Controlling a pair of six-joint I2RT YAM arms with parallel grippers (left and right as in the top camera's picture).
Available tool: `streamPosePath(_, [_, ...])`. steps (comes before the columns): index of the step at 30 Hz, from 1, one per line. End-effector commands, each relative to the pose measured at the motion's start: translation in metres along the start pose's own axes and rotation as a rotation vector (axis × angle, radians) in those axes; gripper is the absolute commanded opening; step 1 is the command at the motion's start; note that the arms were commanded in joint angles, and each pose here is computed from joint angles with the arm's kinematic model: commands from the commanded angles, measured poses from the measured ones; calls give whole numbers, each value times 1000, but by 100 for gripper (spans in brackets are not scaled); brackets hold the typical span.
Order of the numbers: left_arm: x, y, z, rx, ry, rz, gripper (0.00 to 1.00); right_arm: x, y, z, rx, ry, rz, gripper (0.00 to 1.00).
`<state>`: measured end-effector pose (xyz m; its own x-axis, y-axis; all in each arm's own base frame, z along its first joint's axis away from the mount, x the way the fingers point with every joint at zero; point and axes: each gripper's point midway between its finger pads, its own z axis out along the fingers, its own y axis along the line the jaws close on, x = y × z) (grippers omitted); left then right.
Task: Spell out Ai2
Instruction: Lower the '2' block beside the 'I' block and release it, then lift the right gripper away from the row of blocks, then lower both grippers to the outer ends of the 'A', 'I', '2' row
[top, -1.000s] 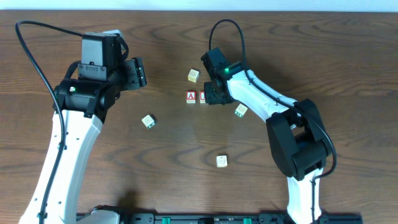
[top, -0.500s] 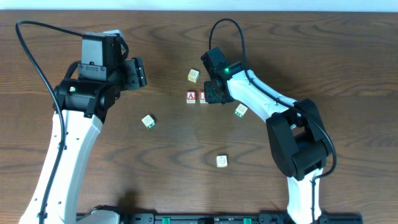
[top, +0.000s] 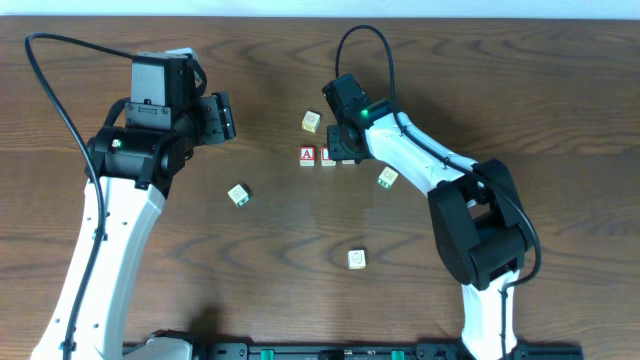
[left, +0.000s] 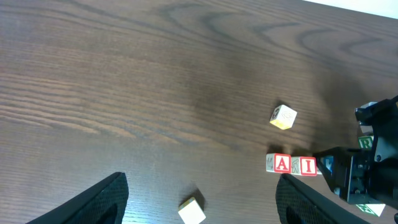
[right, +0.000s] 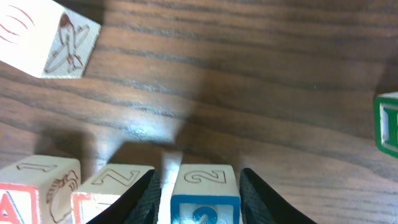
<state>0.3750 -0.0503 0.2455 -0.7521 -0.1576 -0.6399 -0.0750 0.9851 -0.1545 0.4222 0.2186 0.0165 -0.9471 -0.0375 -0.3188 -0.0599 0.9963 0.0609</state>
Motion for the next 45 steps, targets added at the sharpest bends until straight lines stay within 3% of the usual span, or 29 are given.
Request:
streamPosePath(1, [0, 0, 0, 5, 2, 5, 77, 1, 0, 5, 17, -8, 8, 42])
streamPosePath(11, [0, 0, 3, 4, 7, 4, 77, -27, -12, 0, 27, -86, 44, 45])
streamPosePath(14, [6, -2, 14, 5, 41, -1, 77, -41, -20, -11, 34, -92, 55, 41])
streamPosePath(16, [14, -8, 26, 39, 89, -5, 78, -48, -26, -22, 45, -79, 64, 31])
streamPosePath(18, [23, -15, 39, 80, 145, -14, 77, -53, -33, -36, 59, -60, 74, 5])
streamPosePath(19, [29, -19, 47, 100, 178, -25, 77, -55, -36, -44, 65, -50, 72, 2])
streamPosePath(21, [42, -26, 64, 131, 245, -33, 58, -57, -44, -57, 77, -35, 62, 1])
streamPosePath(23, [57, -32, 80, 143, 309, -37, 17, -56, -52, -62, 82, -18, 42, 1])
streamPosePath(24, [62, -34, 87, 141, 334, -42, 6, -53, -56, -62, 78, -1, 34, 2])
streamPosePath(33, [113, -69, 140, 162, 478, -48, 6, -33, -69, -52, -141, 134, 34, 2])
streamPosePath(37, [132, -83, 156, 264, 517, -102, 6, -27, -74, -45, -196, 157, 61, 1])
streamPosePath(45, [151, -80, 170, 264, 519, -171, 6, -3, -62, -24, -218, 193, 37, 2])
